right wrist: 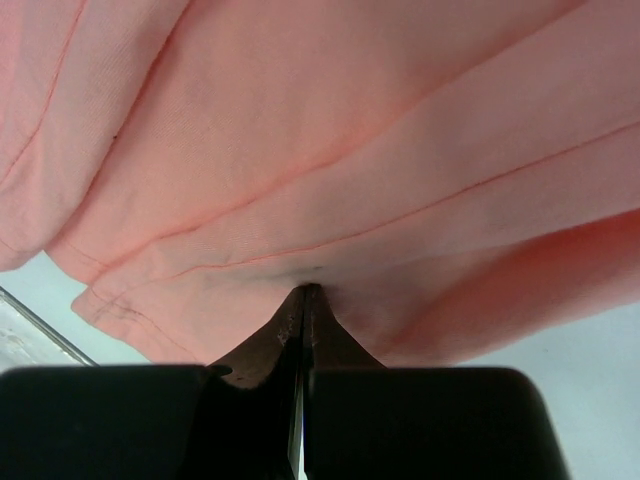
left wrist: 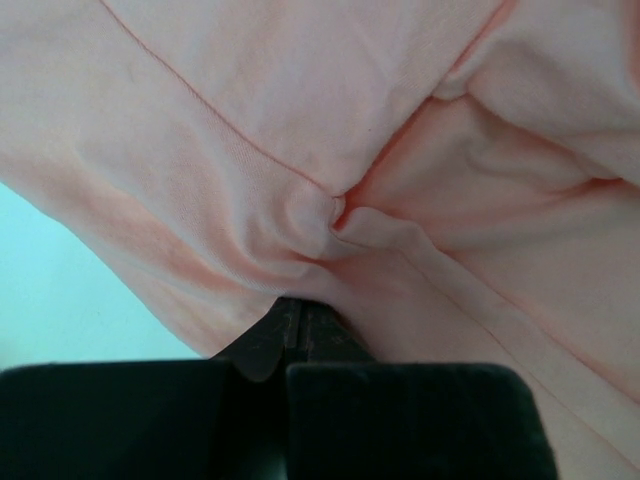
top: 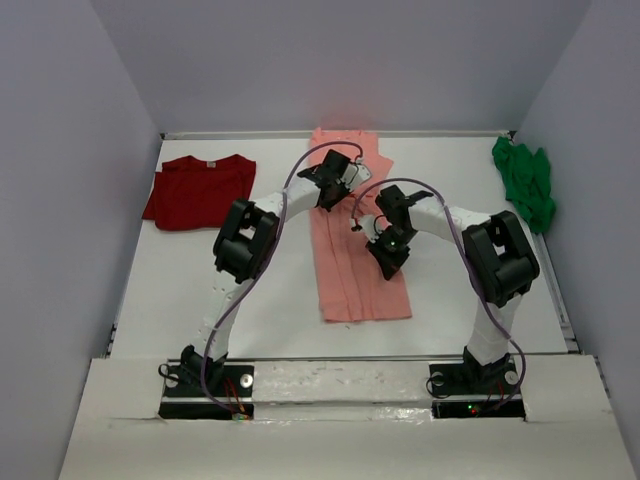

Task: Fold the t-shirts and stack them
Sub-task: Fold the tshirt

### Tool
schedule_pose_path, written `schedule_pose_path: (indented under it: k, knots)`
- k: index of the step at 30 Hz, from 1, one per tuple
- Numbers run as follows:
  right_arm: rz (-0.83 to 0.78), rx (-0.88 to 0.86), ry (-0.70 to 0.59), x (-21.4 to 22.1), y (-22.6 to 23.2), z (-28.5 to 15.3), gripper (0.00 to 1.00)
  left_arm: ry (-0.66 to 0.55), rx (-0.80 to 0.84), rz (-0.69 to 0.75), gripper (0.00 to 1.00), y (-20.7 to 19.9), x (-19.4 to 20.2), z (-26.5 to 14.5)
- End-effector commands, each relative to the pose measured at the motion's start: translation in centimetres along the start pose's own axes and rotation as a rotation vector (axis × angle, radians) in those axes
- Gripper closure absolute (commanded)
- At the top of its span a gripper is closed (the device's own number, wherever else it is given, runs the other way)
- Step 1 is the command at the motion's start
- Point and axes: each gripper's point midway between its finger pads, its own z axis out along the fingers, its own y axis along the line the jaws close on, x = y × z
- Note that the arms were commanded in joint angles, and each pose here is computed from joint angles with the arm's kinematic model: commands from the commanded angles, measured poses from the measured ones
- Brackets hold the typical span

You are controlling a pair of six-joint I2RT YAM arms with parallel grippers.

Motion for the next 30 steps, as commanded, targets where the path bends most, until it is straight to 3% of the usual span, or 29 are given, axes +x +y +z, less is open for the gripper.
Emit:
schedule_pose_path:
  k: [1, 7, 12, 13, 15, 17, 20, 21, 22, 24, 27, 28, 29, 30]
  knots:
    - [-0.012, -0.023, 0.010, -1.1, 1.1, 0.3, 1.00, 0.147, 0.026, 0.001, 1.00, 0.5, 4.6, -0.6]
    - [-0.019, -0.033, 0.029, -1.1, 1.8, 0.7, 1.00, 0.154, 0.027, -0.001, 1.00, 1.3, 4.3, 0.0]
    - [-0.019, -0.035, 0.037, -0.7, 2.4, -0.4, 1.00, 0.089, 0.025, -0.046, 1.00, 1.7, 2.4, -2.0]
    - [-0.027, -0.035, 0.023, -1.2, 2.5, -1.1, 1.00, 0.000, -0.012, -0.060, 1.00, 3.1, -0.1, -4.2]
    - [-0.031, -0.048, 0.010, -1.4, 3.3, -2.5, 1.00, -0.071, -0.027, -0.075, 0.96, 3.9, -1.8, -6.4]
    - [-0.047, -0.046, -0.034, -2.6, 3.8, -4.2, 1.00, -0.151, -0.041, -0.082, 0.81, 5.0, -4.2, -9.8]
    - [-0.060, -0.033, -0.083, -4.1, 4.4, -6.7, 1.00, -0.212, -0.070, -0.085, 0.81, 6.4, -6.3, -13.7]
    - [-0.066, -0.023, -0.100, -4.5, 4.4, -7.3, 1.00, -0.223, -0.075, -0.091, 0.75, 6.7, -6.8, -14.6]
    - [-0.073, -0.016, -0.116, -4.8, 4.7, -8.2, 1.00, -0.241, -0.084, -0.093, 0.57, 7.2, -7.4, -16.2]
    - [-0.089, 0.016, -0.147, -5.7, 4.5, -9.5, 1.00, -0.267, -0.059, -0.101, 0.57, 7.0, -8.0, -17.7]
    - [-0.084, 0.064, -0.150, -5.8, 3.8, -10.0, 1.00, -0.310, -0.030, -0.105, 0.35, 6.5, -8.5, -20.3]
    - [-0.079, 0.073, -0.148, -5.6, 3.7, -9.9, 1.00, -0.296, -0.002, -0.094, 0.26, 5.6, -7.5, -20.1]
    - [-0.082, 0.083, -0.155, -5.4, 3.7, -10.1, 1.00, -0.331, 0.004, -0.087, 0.09, 5.4, -7.6, -22.0]
    - [-0.077, 0.095, -0.157, -5.1, 3.7, -10.1, 1.00, -0.334, 0.003, -0.086, 0.03, 5.2, -7.0, -22.4]
